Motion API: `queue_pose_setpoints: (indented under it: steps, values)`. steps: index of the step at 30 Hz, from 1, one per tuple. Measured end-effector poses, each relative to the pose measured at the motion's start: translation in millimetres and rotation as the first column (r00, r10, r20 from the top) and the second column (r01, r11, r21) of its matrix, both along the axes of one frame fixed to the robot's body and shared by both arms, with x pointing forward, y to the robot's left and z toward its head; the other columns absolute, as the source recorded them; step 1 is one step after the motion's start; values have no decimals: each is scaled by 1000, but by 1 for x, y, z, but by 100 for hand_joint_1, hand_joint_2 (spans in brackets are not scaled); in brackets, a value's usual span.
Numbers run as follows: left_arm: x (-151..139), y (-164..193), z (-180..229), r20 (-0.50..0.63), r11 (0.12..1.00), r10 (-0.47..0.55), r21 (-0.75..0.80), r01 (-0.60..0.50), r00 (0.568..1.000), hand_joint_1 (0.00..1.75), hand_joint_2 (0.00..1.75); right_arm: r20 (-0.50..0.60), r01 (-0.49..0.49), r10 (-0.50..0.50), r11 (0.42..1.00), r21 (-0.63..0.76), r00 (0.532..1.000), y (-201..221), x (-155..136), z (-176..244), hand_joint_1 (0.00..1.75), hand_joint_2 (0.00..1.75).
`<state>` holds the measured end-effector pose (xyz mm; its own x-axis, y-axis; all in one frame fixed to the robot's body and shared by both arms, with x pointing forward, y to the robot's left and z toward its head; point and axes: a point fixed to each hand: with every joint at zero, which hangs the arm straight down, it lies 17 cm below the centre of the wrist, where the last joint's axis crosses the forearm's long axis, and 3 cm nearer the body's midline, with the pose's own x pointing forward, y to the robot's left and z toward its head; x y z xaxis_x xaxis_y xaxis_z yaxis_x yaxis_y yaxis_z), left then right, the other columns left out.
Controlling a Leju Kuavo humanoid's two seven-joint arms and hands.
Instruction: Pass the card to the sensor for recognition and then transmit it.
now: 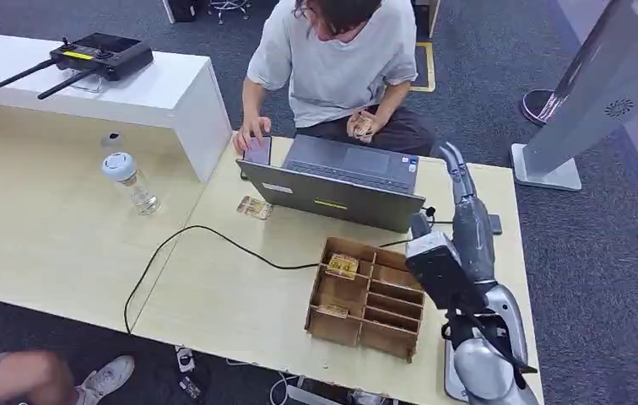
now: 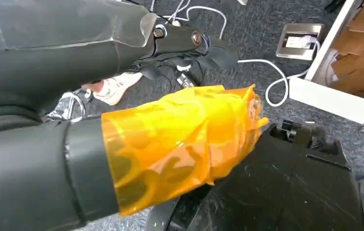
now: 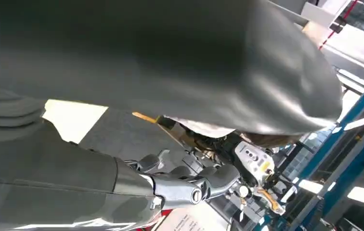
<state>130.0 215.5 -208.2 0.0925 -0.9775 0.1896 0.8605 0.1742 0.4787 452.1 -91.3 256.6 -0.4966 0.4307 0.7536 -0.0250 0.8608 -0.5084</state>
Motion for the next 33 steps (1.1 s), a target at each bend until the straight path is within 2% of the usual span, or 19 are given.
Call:
queue_pose_setpoints:
  steps: [5, 9, 18, 33]
  values:
    - [-1, 3, 2, 1, 1000, 31, -1, -31, 1000, 0, 0, 25, -24, 24, 1000, 2, 999, 0, -13, -2, 0, 175]
    - [-4, 7, 4, 0, 998, 67, 2, -67, 998, 0, 0, 43, -27, 29, 998, -61, 999, 1, -26, -17, 0, 175]
    - [-17, 12, 10, -4, 992, 125, 8, -125, 992, 0, 0, 4, -15, 15, 993, -121, 1000, -5, -49, -51, 0, 175]
    - [-30, 13, 14, -9, 990, 141, 6, -141, 990, 0, 0, 9, 9, -6, 962, -273, 1000, -11, -61, -79, 0, 175]
